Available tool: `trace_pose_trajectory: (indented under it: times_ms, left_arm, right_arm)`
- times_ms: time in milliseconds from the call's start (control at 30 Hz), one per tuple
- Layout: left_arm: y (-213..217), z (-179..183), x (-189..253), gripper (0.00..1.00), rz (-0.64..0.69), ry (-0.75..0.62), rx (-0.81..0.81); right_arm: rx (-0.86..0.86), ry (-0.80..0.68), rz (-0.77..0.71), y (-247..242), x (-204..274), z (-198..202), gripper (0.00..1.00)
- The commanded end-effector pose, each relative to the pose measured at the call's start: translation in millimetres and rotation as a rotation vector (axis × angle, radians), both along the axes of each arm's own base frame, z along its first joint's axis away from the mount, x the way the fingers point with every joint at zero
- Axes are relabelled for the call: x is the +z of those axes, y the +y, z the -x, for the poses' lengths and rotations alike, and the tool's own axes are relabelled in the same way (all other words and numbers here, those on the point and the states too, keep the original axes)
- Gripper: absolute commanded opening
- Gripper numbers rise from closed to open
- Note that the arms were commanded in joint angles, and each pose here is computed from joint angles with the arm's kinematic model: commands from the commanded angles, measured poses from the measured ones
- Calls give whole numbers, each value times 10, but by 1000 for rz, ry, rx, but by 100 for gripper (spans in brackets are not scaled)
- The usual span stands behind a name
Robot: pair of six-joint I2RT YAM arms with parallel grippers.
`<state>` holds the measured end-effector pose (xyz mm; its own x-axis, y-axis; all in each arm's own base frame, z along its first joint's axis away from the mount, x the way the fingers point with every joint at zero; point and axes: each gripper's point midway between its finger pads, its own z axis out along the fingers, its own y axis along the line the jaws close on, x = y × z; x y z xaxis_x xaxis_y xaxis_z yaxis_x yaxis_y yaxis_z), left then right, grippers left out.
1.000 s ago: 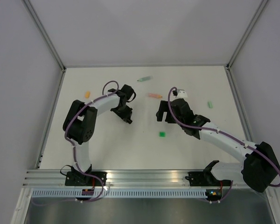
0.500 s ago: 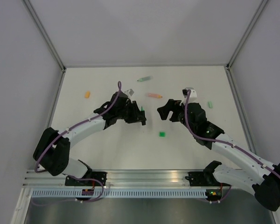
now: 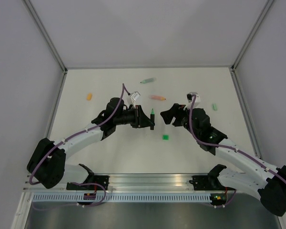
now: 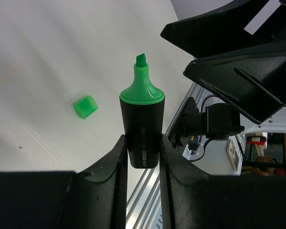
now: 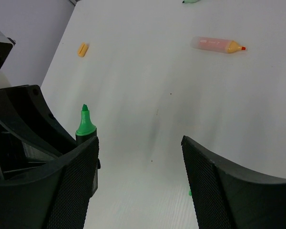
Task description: Insert the pens into the pen caps
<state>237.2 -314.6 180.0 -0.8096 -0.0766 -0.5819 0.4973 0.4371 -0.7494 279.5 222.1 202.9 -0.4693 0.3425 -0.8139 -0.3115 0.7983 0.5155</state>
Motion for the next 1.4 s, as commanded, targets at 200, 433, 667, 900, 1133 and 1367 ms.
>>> trace_pose_trajectory:
  times_ms: [200, 433, 667, 900, 1133, 1367]
  left_arm:
    - [-137, 63, 153, 2, 39, -114, -94]
    - [-190, 80, 105, 2, 24, -116, -113]
    - [-204, 77, 92, 2, 18, -120, -116]
    - [-205, 90, 108, 2, 17, -126, -119]
    - [-207, 107, 125, 2, 22, -133, -131]
    - [-206, 209, 207, 23, 61, -153, -174]
  right_arm:
    - [54, -11, -135, 217, 197, -20, 76]
    - [92, 9, -151, 311, 160, -4, 74]
    - [138, 32, -161, 413, 94, 24, 70]
    - [177, 68, -138, 526, -31, 36, 64]
    - [246, 77, -139, 676, -81, 83, 46]
    - [259, 46, -146, 668, -29, 108, 0]
